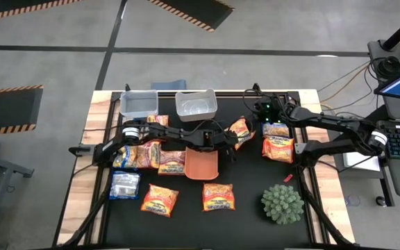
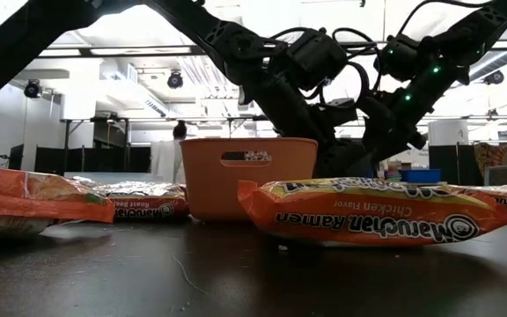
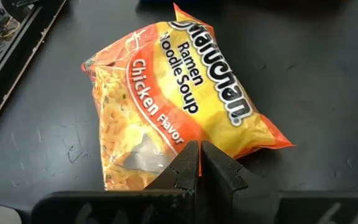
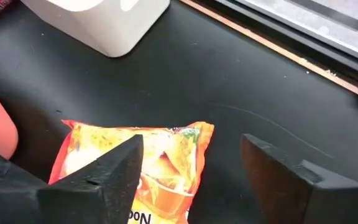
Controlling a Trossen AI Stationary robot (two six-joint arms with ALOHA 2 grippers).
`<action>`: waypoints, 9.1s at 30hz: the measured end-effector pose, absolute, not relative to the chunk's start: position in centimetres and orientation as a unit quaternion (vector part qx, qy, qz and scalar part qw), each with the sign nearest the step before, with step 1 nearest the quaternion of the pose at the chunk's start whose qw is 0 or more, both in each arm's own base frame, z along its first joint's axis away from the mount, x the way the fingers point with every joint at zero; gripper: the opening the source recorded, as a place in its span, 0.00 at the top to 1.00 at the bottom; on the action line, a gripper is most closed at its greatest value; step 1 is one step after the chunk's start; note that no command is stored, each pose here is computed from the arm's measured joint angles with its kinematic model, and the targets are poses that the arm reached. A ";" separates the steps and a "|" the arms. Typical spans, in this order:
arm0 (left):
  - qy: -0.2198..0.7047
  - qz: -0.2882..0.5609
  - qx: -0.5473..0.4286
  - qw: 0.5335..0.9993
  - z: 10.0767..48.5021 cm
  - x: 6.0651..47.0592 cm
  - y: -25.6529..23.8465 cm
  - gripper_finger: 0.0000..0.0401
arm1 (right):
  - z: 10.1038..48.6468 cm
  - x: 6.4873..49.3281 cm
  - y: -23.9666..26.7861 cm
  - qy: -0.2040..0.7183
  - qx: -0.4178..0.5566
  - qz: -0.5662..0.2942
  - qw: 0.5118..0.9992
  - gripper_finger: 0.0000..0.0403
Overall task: Sort Maruchan noodles
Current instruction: Put the orange bag into the white bin
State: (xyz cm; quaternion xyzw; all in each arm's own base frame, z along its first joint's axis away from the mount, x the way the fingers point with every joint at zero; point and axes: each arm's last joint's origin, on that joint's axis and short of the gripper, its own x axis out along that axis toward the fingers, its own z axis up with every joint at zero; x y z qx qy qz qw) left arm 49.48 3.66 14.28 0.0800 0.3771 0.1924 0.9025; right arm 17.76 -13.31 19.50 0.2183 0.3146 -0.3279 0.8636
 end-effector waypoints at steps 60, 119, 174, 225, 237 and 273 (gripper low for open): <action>0.562 0.028 0.037 0.826 17.0 47.5 -0.6 1.00 | 17.9 17.8 -14.5 0.328 0.232 -0.298 0.866 0.29; 0.436 0.078 0.095 0.892 16.0 51.0 6.0 1.00 | 17.7 15.7 -15.5 0.315 0.271 -0.296 0.860 0.28; 0.427 0.096 0.080 0.896 15.9 51.2 6.1 1.00 | 17.2 15.5 -14.9 0.329 0.328 -0.271 0.843 0.28; 0.460 0.108 0.060 0.879 13.0 50.4 6.8 1.00 | 12.9 16.9 -16.4 0.353 0.388 -0.211 0.825 0.30; 0.458 0.108 0.059 0.880 12.9 50.4 6.9 1.00 | 12.8 18.1 -16.8 0.308 0.415 -0.107 0.850 0.40; 0.434 0.091 0.101 0.890 26.3 45.4 5.8 1.00 | 17.8 16.9 -15.6 0.243 0.370 -0.103 0.891 0.85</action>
